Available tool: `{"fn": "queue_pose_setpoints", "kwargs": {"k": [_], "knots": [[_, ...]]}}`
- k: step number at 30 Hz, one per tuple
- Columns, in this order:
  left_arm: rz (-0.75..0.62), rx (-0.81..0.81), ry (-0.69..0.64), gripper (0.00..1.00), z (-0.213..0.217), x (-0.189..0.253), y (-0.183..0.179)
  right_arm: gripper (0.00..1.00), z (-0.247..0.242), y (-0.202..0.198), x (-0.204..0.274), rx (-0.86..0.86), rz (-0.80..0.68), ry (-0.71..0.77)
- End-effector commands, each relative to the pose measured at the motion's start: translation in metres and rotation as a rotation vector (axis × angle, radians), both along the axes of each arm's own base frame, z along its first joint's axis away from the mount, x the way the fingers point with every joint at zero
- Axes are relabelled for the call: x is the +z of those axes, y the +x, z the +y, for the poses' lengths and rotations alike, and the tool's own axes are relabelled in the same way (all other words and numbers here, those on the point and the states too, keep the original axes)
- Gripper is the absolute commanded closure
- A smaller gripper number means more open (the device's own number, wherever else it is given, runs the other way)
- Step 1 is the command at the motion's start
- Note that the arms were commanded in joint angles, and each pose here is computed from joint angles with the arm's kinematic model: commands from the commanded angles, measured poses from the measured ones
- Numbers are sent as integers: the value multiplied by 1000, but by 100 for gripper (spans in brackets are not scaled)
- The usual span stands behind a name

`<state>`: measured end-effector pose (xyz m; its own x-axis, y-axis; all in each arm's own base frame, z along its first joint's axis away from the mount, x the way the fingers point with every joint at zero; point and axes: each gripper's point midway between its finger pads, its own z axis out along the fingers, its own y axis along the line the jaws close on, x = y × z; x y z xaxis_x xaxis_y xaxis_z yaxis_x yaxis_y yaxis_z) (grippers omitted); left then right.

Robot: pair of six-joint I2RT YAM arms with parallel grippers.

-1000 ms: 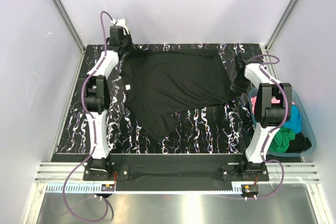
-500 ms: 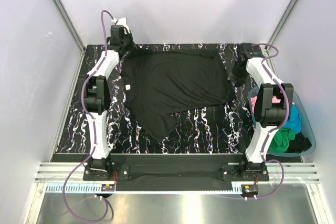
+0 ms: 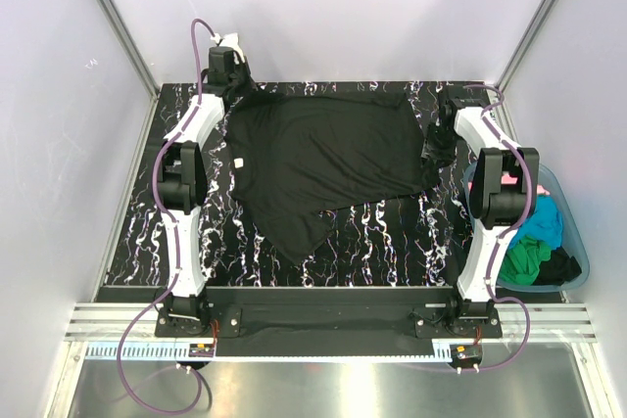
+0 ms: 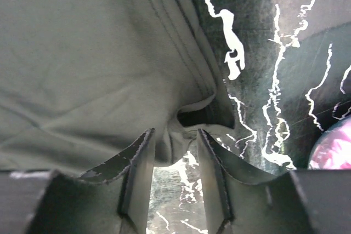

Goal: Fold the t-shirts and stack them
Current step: Flatten the tshirt out

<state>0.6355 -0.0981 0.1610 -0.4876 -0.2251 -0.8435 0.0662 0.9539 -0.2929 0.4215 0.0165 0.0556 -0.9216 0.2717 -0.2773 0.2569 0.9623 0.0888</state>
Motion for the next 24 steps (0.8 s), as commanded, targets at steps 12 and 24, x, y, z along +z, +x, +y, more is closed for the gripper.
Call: {"fn": "queue_pose_setpoints", "kwargs": {"k": [12, 24], "knots": [[-95, -17, 10, 100, -1, 50, -5, 69, -25, -7, -8, -27, 59, -131], [-99, -22, -2, 100, -4, 50, -2, 54, 7, 7, 1, 90, -22, 41]]}}
